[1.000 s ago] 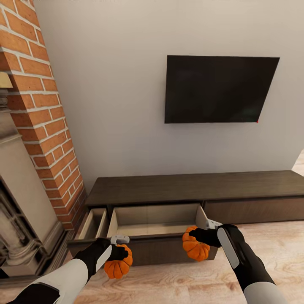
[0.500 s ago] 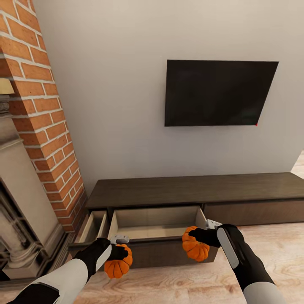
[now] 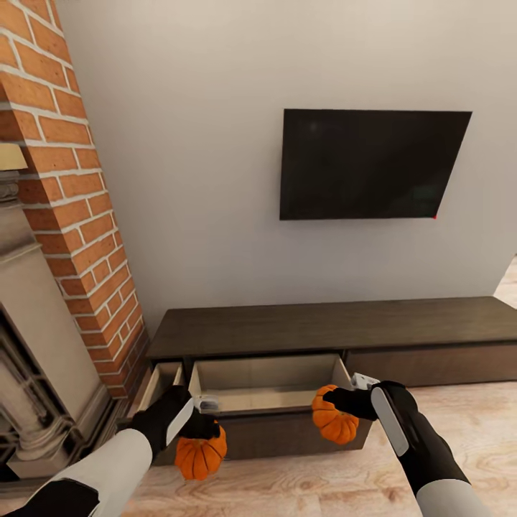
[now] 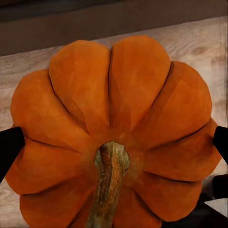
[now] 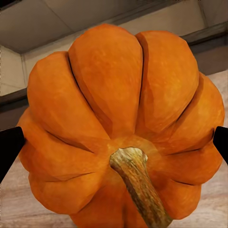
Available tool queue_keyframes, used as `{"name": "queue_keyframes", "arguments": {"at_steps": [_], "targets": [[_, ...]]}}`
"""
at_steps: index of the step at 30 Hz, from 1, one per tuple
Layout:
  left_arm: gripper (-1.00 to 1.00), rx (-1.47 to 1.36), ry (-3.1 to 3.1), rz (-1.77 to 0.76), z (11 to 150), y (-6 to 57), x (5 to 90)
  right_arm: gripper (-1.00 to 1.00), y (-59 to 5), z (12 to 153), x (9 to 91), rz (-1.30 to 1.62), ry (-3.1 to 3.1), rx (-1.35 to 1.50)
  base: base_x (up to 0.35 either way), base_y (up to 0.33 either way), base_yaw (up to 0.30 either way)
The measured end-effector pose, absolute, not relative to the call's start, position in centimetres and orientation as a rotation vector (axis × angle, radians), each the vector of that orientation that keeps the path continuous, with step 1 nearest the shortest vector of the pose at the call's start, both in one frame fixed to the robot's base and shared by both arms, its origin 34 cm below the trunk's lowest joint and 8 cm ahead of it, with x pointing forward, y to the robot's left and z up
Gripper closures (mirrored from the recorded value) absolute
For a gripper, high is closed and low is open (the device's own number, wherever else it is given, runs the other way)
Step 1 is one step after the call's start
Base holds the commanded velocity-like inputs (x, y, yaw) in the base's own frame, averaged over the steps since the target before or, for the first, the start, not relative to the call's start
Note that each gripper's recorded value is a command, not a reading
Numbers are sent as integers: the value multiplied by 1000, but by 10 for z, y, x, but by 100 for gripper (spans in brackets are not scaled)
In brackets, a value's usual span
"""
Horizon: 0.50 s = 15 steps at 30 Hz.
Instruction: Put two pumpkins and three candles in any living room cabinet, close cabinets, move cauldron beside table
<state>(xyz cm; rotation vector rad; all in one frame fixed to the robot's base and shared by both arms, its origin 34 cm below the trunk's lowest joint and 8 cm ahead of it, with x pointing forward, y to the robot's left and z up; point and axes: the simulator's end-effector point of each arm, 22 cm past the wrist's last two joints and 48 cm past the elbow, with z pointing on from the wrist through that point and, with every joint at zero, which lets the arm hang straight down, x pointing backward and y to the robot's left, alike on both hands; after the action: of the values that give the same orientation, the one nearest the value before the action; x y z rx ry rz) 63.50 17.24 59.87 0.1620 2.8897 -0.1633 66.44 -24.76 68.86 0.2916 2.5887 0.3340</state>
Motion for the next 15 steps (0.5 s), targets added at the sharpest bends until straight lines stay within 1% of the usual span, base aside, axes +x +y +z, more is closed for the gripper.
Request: {"name": "queue_keyframes", "arguments": {"at_steps": [2,6,11,15], "targets": [[100,186,2896,-195,628,161,646,100,-246,692,665,336,2588,291,0,0,0],[100,209,2870,-188,655,157,661,100,-246,700,665,336,2589,290,0,0,0],[100,219,2845,-215,677,143,673,100,-247,708,666,332,2589,290,0,0,0],[100,228,2848,-202,684,143,673,100,-244,716,667,336,2588,289,0,0,0]]}}
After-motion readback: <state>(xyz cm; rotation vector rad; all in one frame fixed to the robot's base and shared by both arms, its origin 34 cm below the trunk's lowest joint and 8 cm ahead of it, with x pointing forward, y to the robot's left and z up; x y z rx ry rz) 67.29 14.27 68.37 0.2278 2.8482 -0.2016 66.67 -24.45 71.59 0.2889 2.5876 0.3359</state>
